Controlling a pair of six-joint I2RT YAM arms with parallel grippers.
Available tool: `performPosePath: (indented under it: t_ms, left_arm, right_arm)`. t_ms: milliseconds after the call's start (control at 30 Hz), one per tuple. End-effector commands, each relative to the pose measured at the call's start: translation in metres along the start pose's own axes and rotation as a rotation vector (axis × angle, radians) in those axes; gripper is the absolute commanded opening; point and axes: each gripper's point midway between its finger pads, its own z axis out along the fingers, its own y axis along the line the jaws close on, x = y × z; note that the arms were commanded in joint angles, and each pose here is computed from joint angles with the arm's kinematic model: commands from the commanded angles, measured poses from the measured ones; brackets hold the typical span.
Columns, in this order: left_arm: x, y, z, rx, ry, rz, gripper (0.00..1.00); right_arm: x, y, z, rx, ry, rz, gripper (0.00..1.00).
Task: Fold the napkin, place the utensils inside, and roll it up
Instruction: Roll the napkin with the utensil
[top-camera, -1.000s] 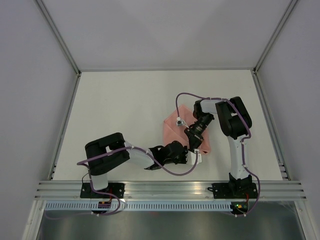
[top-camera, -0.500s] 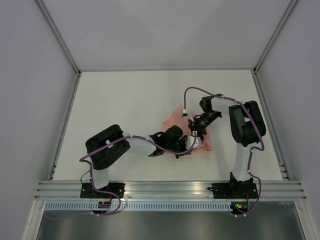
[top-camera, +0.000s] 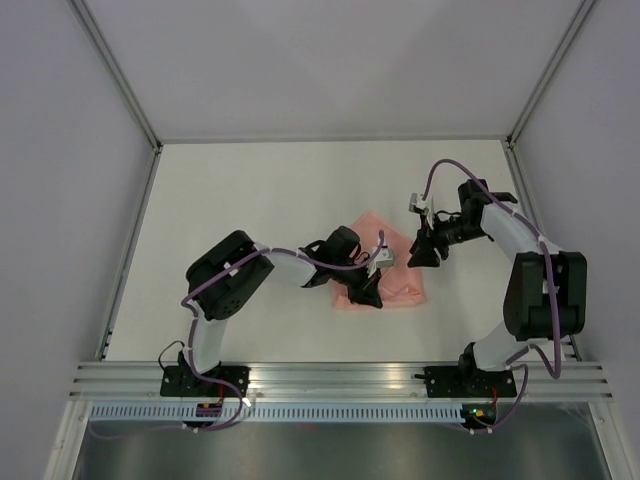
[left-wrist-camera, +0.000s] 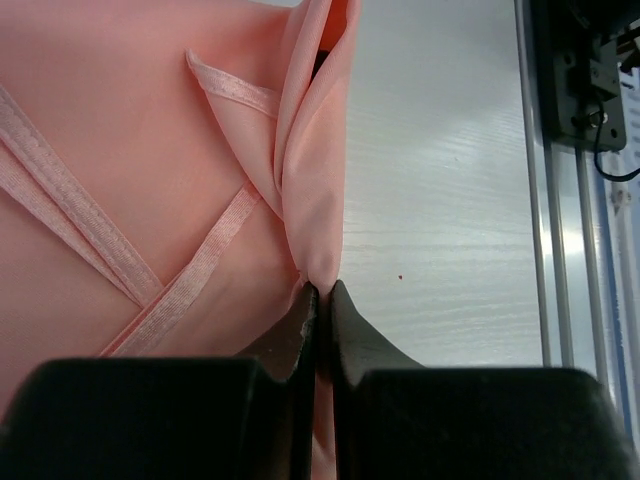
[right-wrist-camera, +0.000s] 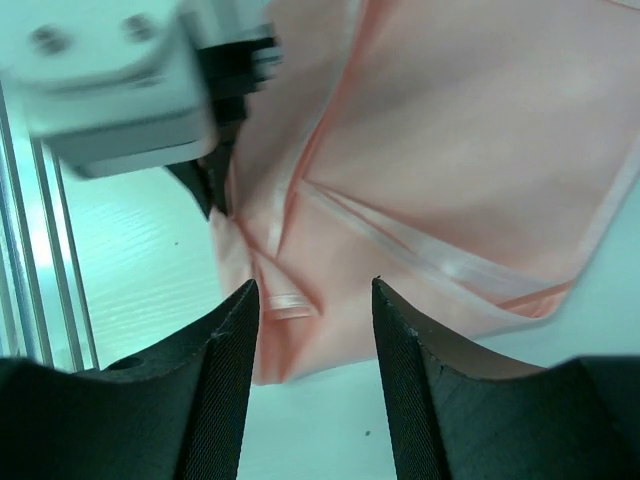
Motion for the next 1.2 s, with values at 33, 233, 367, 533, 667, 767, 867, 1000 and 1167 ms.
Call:
performPosePath:
  t_ms: [33, 233, 367, 533, 667, 767, 867, 1000, 1167]
  left_arm:
    - [0.069, -0.010, -0.005, 0.064, 0.193, -0.280, 0.02]
    - [0.080, -0.006, -0.001, 0.096, 0.273, -0.411, 0.02]
    - [0.085, -0.003, 0.003, 0.092, 0.290, -0.454, 0.02]
    - [0.094, -0.001, 0.009, 0.100, 0.330, -0.550, 0.02]
    - [0.095, 0.001, 0.010, 0.095, 0.334, -0.569, 0.02]
    - [0.095, 0.002, 0.010, 0.091, 0.334, -0.575, 0.02]
    - [0.096, 0.003, 0.009, 0.083, 0.336, -0.577, 0.02]
    - [0.095, 0.006, 0.007, 0.077, 0.332, -0.581, 0.02]
    - [0.089, 0.009, 0.006, 0.063, 0.321, -0.569, 0.13]
  right_arm:
    - [-0.009, 0.030, 0.006, 0.035, -0.059, -0.223, 0.56]
    - [0.012, 0.053, 0.035, 0.184, 0.039, -0.443, 0.58]
    - [0.024, 0.056, 0.050, 0.279, 0.089, -0.567, 0.60]
    - [0.043, 0.064, 0.068, 0.250, 0.161, -0.595, 0.59]
    - [0.051, 0.066, 0.080, 0.277, 0.191, -0.652, 0.60]
    - [0.060, 0.071, 0.089, 0.272, 0.224, -0.666, 0.59]
    - [0.066, 0.073, 0.094, 0.258, 0.250, -0.665, 0.57]
    - [0.071, 0.073, 0.097, 0.249, 0.276, -0.656, 0.49]
    - [0.084, 0.073, 0.102, 0.220, 0.319, -0.633, 0.34]
